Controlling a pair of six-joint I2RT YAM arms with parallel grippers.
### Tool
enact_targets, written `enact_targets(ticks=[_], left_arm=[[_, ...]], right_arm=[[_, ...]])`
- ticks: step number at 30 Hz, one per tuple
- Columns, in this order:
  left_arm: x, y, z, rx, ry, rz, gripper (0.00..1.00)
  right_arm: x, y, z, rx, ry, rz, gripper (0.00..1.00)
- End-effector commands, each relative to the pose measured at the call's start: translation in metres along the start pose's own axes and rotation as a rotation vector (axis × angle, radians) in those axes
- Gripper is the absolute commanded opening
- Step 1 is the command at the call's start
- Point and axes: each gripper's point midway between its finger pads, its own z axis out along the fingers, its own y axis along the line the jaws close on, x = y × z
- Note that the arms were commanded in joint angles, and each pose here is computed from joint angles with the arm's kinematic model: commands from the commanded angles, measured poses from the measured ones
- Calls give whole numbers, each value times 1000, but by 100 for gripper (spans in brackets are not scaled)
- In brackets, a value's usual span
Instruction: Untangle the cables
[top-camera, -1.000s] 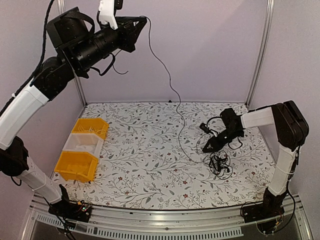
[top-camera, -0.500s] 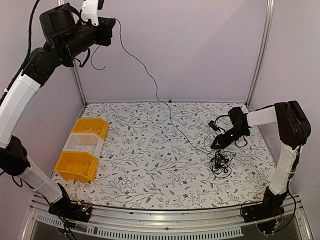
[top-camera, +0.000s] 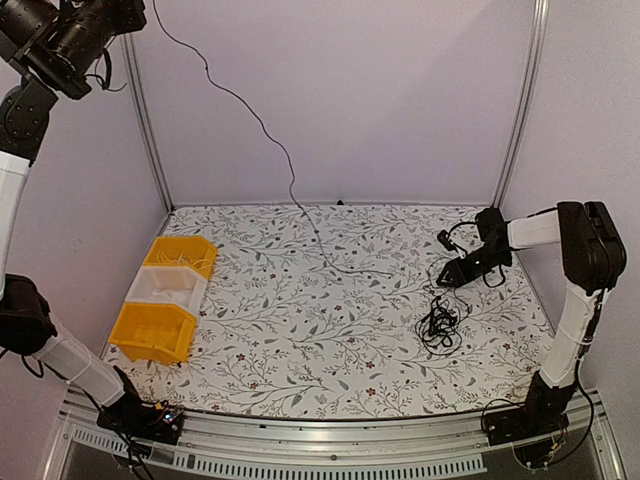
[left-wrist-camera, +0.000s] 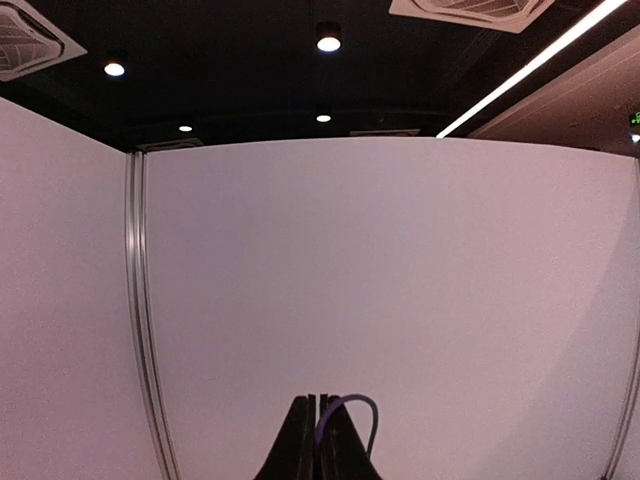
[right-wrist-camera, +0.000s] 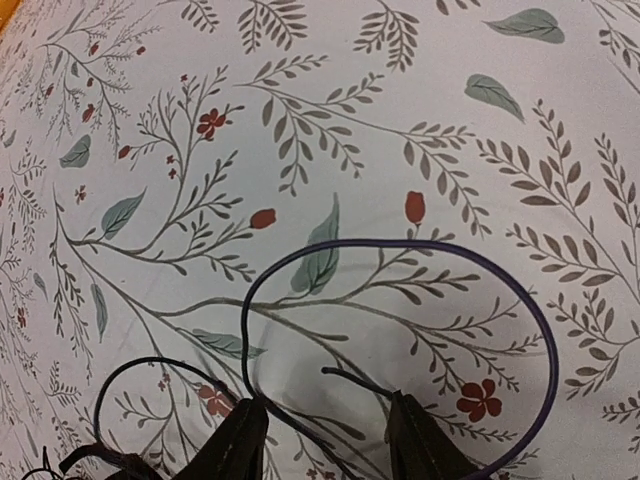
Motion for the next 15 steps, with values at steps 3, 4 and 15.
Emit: enact_targets(ticks=[3, 4, 15], left_arm=[[48, -22, 11, 29, 111, 48, 0], [56, -26, 11, 43, 130, 49, 0], [158, -54, -7, 126, 345, 114, 0]], right_arm=[[27, -30, -6, 92, 77, 86, 48], [27, -31, -7, 97, 73, 85, 49], [-5, -2, -40, 6, -51, 12, 54]])
